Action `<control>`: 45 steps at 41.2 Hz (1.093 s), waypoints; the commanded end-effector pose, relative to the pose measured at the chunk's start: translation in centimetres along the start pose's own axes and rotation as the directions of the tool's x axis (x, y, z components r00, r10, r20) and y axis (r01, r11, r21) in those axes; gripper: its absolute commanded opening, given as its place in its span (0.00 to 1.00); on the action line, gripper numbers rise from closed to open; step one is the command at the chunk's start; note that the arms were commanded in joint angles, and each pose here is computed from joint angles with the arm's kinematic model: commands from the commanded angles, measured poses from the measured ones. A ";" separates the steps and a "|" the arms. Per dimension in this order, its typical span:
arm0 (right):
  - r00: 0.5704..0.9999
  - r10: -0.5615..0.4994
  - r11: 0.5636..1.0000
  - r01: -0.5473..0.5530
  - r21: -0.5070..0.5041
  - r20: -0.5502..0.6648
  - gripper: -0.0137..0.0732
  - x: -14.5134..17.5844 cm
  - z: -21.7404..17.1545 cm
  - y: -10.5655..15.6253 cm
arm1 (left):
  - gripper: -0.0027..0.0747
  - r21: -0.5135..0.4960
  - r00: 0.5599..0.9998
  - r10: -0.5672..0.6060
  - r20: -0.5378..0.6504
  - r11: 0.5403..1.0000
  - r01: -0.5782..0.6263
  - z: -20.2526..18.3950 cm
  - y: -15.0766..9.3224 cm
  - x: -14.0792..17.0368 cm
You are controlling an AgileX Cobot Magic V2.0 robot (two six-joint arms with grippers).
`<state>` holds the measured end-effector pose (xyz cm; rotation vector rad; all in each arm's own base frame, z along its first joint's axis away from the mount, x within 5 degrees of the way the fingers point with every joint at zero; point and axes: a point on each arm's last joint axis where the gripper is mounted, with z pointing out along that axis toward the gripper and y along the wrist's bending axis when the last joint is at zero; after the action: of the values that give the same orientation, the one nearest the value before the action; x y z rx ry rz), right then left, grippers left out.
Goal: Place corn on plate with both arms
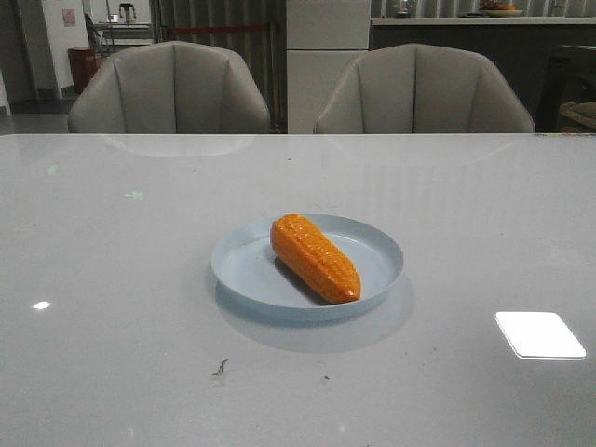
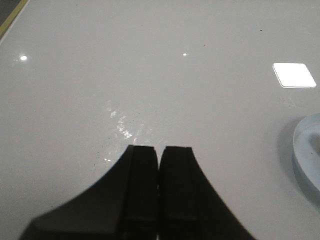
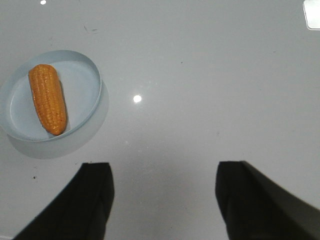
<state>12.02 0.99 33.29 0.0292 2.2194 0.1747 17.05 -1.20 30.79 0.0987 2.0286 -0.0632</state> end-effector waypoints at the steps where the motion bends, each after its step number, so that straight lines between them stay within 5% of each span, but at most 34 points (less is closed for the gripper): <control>1: 0.996 0.006 1.000 -0.005 -0.009 0.088 0.78 -1.2 -0.6 0.2 | 0.16 -0.009 0.994 -0.009 0.110 1.000 0.010 -0.5 0.1 -1.7; 15: 0.996 0.006 1.000 -0.005 -0.009 0.088 0.78 -1.2 -0.6 0.2 | 0.16 -0.010 0.987 -0.007 0.163 1.000 0.008 -2.3 0.0 -0.9; 25: 0.996 0.006 1.000 -0.005 -0.009 0.088 0.78 -1.2 -0.6 0.2 | 0.16 -0.024 0.962 -0.004 0.274 1.000 0.011 -4.8 -0.1 3.8; 34: 0.996 0.006 1.000 -0.005 -0.009 0.088 0.78 -1.2 -0.6 0.2 | 0.16 -0.055 0.885 0.005 0.465 0.998 0.023 -6.0 0.0 8.0; 45: 0.996 0.006 1.000 -0.005 -0.009 0.088 0.78 -1.2 -0.6 0.2 | 0.16 -0.075 0.868 0.010 0.497 0.997 0.032 -4.6 0.2 11.8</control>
<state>12.00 1.01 33.27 0.0294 2.2229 0.1770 7.67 -0.28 21.34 0.0427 1.6387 -0.0182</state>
